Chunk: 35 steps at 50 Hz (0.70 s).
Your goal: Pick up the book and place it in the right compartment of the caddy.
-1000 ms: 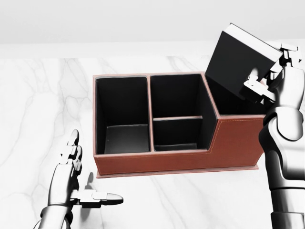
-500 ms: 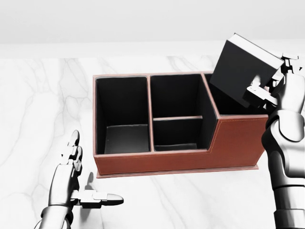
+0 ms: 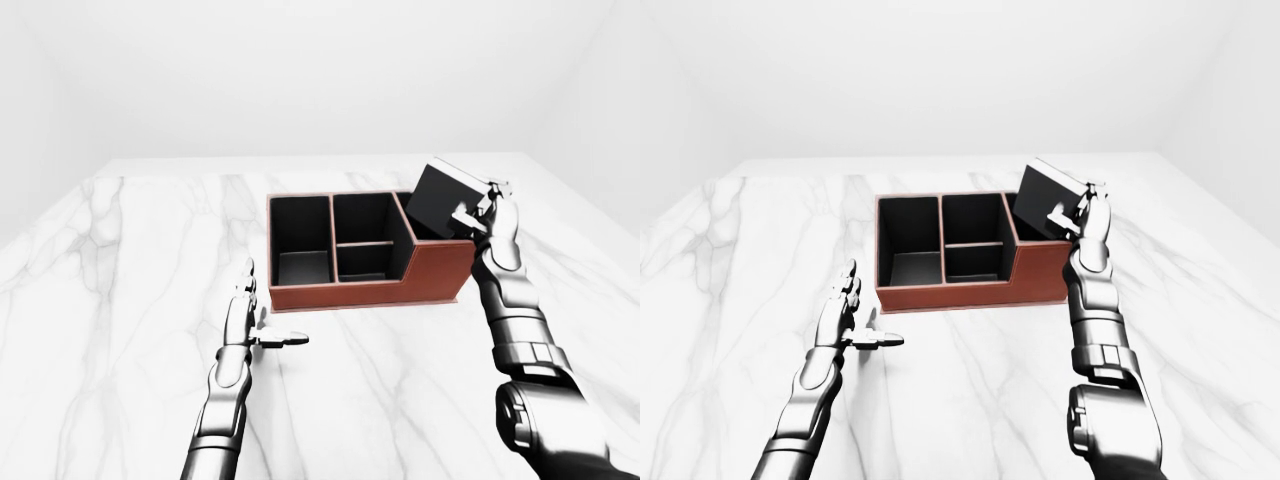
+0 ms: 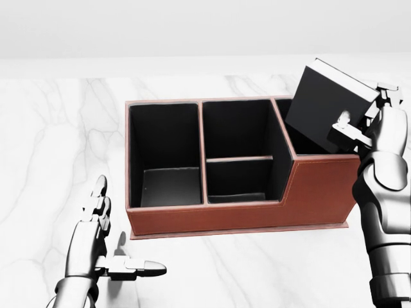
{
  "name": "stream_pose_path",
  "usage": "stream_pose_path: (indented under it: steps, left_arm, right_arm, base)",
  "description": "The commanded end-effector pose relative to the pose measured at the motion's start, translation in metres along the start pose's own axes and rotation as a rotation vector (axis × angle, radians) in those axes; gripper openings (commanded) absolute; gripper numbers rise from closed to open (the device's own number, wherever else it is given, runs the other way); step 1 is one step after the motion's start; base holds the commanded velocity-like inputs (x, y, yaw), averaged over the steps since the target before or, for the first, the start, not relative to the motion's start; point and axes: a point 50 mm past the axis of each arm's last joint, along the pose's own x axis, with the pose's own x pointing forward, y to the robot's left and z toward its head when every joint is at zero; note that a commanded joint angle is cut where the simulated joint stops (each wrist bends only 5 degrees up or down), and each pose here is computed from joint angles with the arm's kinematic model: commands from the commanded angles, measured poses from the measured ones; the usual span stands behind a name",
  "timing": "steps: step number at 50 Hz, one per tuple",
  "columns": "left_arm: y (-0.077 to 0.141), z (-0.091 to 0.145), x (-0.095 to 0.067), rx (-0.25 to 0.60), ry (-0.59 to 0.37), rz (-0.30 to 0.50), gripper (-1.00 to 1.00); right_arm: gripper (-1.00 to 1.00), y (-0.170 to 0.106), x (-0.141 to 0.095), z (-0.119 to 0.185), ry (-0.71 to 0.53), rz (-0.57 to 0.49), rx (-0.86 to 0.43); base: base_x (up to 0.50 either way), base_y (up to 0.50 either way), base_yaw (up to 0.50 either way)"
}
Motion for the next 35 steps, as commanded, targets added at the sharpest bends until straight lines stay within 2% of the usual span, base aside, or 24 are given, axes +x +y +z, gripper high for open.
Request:
stream_pose_path:
  steps: [1,35]
  left_arm:
    - [-0.0001,-0.0010,-0.0003,0.002,0.004,0.000,1.00]
    - [0.0001,-0.0010,0.0001,0.005,0.005,0.001,1.00]
  right_arm:
    - [-1.00,-0.0033,0.0043,0.0053,-0.030,-0.017,0.003]
    - [-1.00,-0.0052,0.0076,0.0028,-0.032,-0.033,-0.016]
  base:
    - [0.00,0.00,0.00]
    - [0.00,0.00,0.00]
